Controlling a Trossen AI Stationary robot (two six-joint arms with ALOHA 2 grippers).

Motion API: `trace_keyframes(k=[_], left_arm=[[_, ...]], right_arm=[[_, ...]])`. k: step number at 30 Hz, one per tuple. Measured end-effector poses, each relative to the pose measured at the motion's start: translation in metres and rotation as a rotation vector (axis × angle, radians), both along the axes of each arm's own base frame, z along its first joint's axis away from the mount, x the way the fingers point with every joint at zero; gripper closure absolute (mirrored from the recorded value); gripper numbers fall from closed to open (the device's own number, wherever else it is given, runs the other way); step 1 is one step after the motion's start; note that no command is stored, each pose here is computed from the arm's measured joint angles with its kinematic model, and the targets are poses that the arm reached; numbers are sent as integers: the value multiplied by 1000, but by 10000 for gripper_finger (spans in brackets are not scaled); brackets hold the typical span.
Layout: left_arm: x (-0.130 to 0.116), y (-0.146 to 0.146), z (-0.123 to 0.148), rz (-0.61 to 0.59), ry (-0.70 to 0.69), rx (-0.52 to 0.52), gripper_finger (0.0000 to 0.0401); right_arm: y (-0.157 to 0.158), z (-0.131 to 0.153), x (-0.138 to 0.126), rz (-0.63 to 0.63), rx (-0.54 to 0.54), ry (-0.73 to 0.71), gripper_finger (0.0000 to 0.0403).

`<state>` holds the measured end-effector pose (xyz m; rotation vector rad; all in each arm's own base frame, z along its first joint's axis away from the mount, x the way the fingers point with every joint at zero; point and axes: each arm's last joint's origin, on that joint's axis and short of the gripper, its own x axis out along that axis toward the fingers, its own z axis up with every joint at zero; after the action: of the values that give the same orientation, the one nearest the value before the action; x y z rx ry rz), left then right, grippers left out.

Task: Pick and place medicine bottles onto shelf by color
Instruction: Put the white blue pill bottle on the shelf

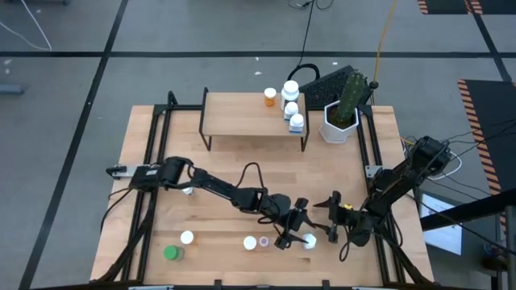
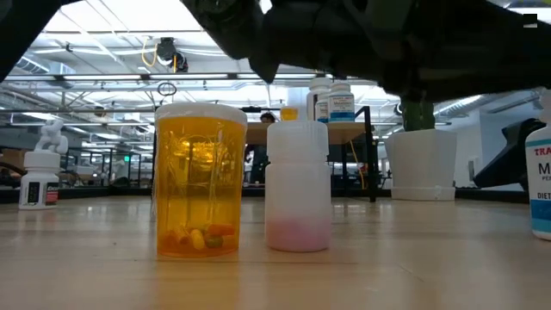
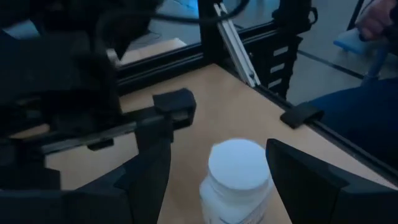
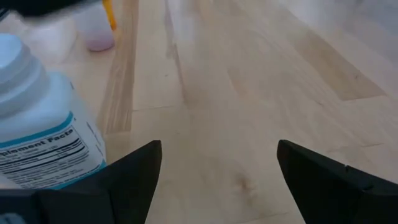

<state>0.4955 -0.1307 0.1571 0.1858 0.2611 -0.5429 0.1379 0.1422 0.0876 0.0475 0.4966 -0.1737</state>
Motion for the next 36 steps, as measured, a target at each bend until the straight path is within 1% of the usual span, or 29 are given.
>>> trace_keyframes(k=[4,7,9,12,15,19,28,31,36], left_arm=[[3,0,-8,-11,1,-12,134],[4,-2,-15,-43,16,-34,134],[8,-5,-18,-68,14,-55,134],[17,-10,-24,-70,21,-70,134],[24,-12,-32,-66,83,-61,135],[28,-13,-30,-70,122,-37,135],[31,-8,-23,-62,118,-32,137],[32,-1,-25,-24,148,-40,158],[34,13,-22,8,189,-82,224]], right_arm=[[0,0,0,1,-1,4,90],[0,0,0,1,-3,6,90],[-1,-1,0,1,-4,7,90],[-1,-1,0,1,-8,10,90],[-1,-1,0,0,-5,12,90],[-1,-1,0,-3,1,13,90],[-1,-2,-1,3,21,34,90],[-1,-3,-1,-3,28,37,90],[-2,-3,-2,-6,28,39,90]])
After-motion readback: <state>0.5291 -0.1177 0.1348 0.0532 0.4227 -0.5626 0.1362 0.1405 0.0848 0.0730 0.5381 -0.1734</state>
